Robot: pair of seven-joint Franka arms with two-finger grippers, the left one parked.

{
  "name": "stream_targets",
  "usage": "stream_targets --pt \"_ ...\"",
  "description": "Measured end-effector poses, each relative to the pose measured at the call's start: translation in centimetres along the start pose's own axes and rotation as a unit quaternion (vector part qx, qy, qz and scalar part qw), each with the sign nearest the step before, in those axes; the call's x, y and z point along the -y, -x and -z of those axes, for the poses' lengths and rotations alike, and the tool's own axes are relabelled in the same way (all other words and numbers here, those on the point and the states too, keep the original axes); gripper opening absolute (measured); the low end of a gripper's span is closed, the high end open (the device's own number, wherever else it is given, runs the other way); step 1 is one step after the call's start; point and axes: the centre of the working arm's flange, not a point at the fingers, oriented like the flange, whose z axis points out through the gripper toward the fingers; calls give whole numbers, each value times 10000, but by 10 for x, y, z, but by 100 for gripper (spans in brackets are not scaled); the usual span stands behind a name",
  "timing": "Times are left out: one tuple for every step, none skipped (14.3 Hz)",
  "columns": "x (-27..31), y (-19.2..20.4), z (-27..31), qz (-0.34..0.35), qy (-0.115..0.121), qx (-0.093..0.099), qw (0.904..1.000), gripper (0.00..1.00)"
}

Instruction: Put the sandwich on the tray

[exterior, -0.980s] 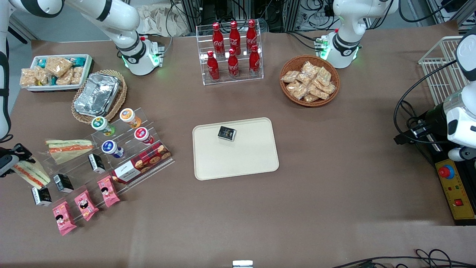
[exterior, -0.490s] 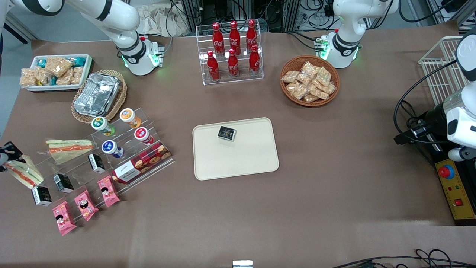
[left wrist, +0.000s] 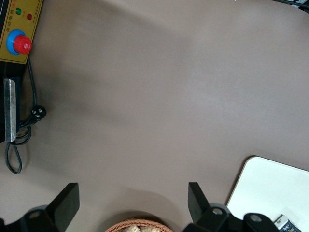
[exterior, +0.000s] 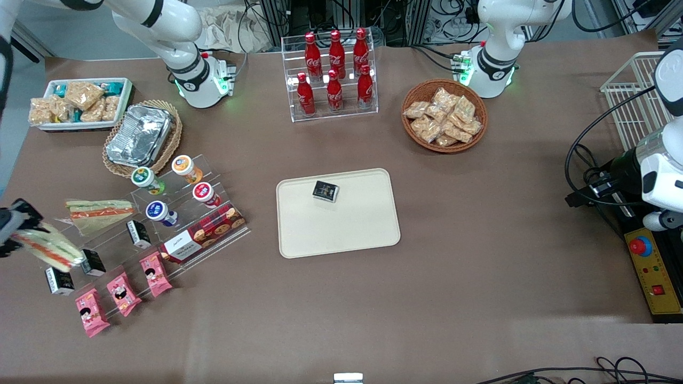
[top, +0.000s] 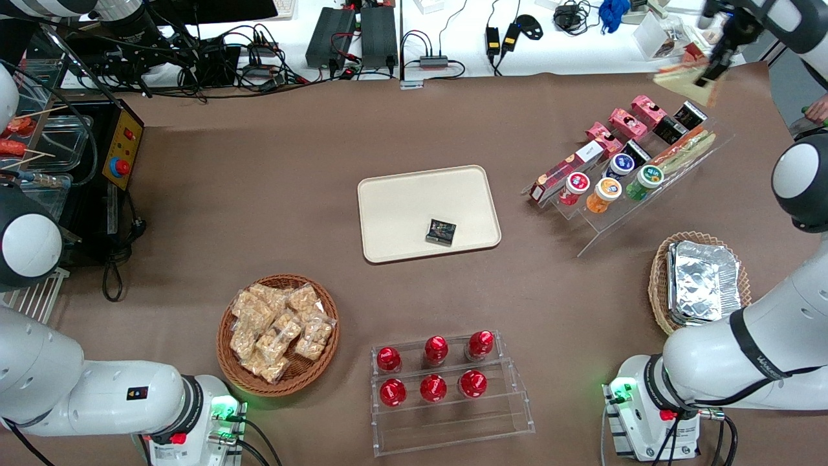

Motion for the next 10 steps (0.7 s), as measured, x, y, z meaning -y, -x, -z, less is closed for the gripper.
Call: stream_targets --pt "16 -35 10 297 52 -54 9995 25" --pt "33 -70 18 589 80 -99 9982 22" --pt "52 -103 22 874 78 -138 9960 22" --pt "71 -136 22 1121 52 -153 9936 21" --pt "91 -169 19 1297 16 -147 9914 20" --pt "112 -200 13 1381 -37 -125 9903 20" --pt "134 -230 4 1409 -107 -90 9899 20" --pt "154 -258 -9 1436 -183 -41 9895 20" --pt "172 -282 -22 1466 -225 -11 9889 20" --pt "189 -307 -36 1496 -225 -10 9885 20"
